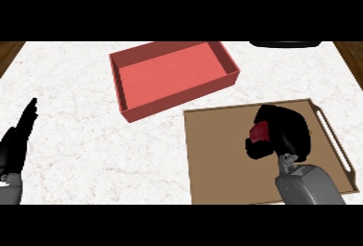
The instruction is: Pick the pear from the tray and place it in the cardboard box
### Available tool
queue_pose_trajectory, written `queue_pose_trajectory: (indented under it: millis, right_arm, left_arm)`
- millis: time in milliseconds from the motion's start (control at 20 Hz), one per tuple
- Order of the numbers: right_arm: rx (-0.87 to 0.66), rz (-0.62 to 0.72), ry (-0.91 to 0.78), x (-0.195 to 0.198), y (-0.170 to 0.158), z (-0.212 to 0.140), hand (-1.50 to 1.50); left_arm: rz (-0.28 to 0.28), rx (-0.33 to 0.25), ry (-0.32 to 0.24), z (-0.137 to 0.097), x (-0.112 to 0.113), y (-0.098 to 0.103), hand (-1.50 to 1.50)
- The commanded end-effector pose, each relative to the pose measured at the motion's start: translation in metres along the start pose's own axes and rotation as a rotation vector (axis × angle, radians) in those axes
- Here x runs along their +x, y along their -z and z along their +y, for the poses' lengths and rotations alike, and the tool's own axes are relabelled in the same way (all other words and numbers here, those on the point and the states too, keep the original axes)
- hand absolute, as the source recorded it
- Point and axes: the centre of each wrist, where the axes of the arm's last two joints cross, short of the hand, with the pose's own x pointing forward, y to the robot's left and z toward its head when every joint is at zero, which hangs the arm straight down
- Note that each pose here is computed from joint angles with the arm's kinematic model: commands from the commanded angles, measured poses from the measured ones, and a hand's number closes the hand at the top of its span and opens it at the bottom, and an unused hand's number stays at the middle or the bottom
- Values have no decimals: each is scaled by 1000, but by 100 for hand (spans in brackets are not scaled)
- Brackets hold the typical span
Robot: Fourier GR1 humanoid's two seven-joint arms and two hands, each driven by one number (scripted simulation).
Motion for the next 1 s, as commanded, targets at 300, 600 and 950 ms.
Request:
queue_pose_trajectory:
  millis: [300,600,950]
  right_arm:
    - [-396,-156,-3,52,-35,-87,150]
    - [-353,-266,66,98,-12,-94,150]
    - [-317,-291,284,154,25,-131,150]
  left_arm:
    - [1,8,-5,-13,8,2,0]
    - [-2,0,1,-1,6,4,0]
    - [-29,6,-3,-10,20,16,0]
